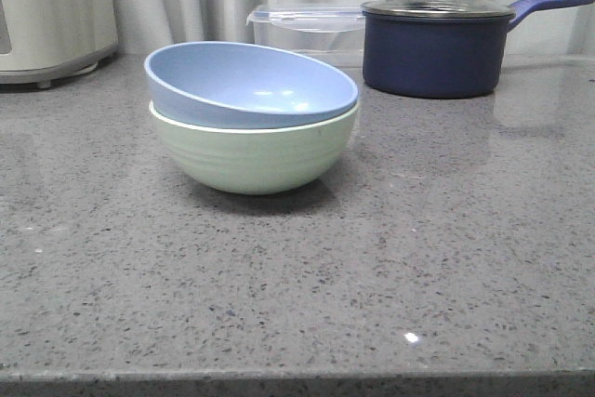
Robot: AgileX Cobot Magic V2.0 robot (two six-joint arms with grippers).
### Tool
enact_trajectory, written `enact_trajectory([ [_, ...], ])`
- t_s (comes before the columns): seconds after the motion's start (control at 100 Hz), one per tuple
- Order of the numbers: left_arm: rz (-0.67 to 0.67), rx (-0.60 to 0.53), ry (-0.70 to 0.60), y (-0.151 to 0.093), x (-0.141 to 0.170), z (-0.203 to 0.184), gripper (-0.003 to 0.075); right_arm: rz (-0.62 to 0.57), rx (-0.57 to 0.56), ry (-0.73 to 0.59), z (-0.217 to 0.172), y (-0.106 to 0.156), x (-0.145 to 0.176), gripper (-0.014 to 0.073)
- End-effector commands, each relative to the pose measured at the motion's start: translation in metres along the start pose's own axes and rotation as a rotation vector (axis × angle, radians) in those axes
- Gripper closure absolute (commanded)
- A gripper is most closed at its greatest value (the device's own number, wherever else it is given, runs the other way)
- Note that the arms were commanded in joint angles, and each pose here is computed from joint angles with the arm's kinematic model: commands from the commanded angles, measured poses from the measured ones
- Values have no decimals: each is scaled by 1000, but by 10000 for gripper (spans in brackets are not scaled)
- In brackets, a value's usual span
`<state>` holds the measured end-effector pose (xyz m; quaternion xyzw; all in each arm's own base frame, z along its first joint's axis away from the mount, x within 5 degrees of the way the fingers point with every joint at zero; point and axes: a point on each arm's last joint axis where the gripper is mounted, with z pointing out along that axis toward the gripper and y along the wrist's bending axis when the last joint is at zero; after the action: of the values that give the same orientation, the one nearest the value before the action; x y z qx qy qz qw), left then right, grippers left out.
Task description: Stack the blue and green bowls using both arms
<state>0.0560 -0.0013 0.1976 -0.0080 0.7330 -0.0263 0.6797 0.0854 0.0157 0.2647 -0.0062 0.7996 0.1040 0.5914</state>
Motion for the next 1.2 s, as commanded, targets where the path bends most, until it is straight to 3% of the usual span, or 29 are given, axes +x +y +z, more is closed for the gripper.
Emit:
enact_trajectory([
  [0.0, -17, 10, -89, 0, 3, 0, 741, -40, 20, -170, -3, -2, -9, 676],
  [0.15, -17, 10, -89, 0, 3, 0, 741, -51, 49, -261, -5, -8, 10, 676],
  [0.53, -17, 10, -89, 0, 3, 0, 741, -49, 60, -344, -11, -17, 66, 676],
  [1.19, -17, 10, -89, 0, 3, 0, 741, -49, 58, -351, -13, -17, 66, 676],
])
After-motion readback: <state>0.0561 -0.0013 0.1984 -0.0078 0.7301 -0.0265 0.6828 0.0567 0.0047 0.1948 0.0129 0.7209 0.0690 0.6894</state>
